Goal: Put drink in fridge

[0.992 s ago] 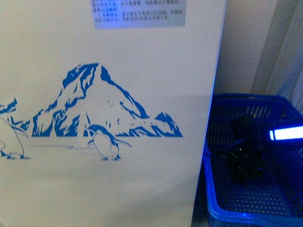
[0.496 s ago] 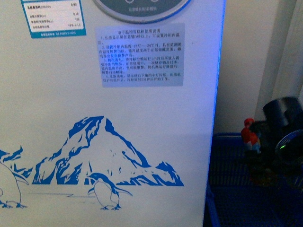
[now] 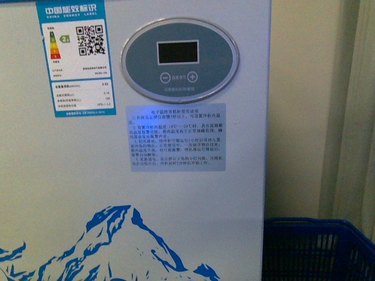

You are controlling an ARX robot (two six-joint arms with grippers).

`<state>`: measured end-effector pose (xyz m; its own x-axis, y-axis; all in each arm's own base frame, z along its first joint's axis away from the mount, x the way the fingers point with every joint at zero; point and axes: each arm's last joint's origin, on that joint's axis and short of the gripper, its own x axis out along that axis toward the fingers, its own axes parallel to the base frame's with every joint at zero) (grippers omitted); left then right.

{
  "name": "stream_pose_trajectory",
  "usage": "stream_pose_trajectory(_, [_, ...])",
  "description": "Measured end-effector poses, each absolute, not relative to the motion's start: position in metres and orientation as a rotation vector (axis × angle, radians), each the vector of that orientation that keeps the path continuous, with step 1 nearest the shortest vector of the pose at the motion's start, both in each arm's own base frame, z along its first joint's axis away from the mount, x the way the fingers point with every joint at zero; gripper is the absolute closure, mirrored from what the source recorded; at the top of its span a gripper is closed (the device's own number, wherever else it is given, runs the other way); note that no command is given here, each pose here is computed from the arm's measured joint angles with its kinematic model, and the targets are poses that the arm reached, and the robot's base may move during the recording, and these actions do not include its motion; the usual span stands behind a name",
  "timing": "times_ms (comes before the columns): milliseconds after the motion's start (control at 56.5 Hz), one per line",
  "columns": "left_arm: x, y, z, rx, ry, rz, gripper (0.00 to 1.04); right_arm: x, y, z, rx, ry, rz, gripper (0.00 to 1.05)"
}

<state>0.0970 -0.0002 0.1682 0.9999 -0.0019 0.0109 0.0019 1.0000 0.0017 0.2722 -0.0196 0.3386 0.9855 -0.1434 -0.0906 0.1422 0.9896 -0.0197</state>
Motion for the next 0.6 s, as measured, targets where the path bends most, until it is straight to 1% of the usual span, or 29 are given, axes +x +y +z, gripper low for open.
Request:
stream_pose_trajectory(159, [0.097,0.0,0.168,0.002,-0.011,-0.002,0.08,0.239,-0.017,0.348,0.017,0.064,-0.1,0.66])
stream_pose_trajectory(337, [0.097,0.0,0.168,0.002,-0.011,-0.002,0.08,0.195,-0.012,0.362,0.019,-0.021,-0.084,0.66])
stream_pose_trajectory(443, [0.097,0.0,0.168,0.002,-0.011,-0.002,0.08,0.164,-0.01,0.367,0.029,-0.069,-0.087,0.66])
stream_pose_trajectory(602, [0.097,0.0,0.168,0.002,-0.011,-0.002,0.08,0.135,-0.007,0.361,0.047,-0.093,-0.12,0.66])
